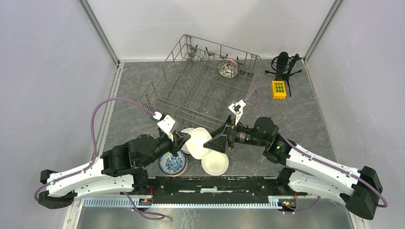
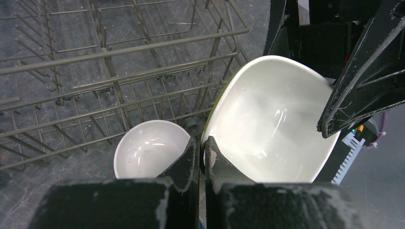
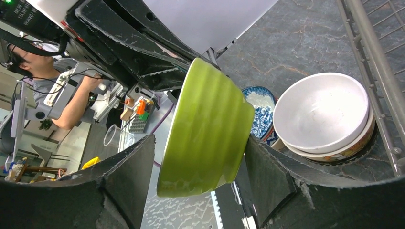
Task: Load the bowls into the dish rack
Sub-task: Pick up the bowl from the center of the board, then place the bowl in the dish rack.
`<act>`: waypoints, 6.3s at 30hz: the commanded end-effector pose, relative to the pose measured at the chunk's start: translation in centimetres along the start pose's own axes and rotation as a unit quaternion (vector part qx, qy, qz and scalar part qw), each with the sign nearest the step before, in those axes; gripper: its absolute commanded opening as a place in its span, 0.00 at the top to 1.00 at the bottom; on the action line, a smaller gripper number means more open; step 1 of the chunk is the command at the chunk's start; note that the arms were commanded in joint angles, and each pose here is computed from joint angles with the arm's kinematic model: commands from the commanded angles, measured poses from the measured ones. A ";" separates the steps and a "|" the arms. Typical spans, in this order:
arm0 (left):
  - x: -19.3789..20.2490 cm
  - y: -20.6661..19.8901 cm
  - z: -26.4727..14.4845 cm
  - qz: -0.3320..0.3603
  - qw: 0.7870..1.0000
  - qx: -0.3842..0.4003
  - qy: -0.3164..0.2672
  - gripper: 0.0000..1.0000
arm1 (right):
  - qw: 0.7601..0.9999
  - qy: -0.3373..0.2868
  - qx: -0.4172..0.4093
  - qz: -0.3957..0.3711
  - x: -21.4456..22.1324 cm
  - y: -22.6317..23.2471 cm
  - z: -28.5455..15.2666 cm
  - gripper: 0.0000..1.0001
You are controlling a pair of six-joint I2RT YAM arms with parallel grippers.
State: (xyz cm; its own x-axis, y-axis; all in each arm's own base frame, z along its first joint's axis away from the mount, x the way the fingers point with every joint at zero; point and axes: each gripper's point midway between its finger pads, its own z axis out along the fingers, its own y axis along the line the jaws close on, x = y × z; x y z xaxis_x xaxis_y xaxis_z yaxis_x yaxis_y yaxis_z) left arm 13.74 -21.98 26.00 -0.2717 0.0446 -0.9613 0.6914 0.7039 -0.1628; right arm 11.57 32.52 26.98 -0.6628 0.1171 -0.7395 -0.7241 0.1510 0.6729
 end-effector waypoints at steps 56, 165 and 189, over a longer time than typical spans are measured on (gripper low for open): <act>-2.4 1.0 -0.7 0.010 0.999 -0.032 -0.014 0.48 | 0.997 -0.053 -0.035 -0.035 -2.9 2.7 -0.5 1.00; -4.2 2.4 -3.5 0.057 0.998 -0.033 -0.018 0.00 | 0.876 -0.088 0.330 -0.341 -25.1 -11.8 -2.8 1.00; -0.1 3.3 -1.6 0.099 0.991 -0.071 0.063 0.00 | 0.804 0.083 0.355 -0.469 -27.8 -27.0 -1.9 1.00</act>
State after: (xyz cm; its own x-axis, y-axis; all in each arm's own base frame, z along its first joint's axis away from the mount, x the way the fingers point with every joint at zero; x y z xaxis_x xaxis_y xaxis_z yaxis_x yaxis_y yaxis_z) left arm 14.23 -19.31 25.92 -0.2581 0.2359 -0.9369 0.6643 0.7475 0.0052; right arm 48.19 22.87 27.44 -0.0781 -0.4401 -0.8945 -0.6455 0.7061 -0.2911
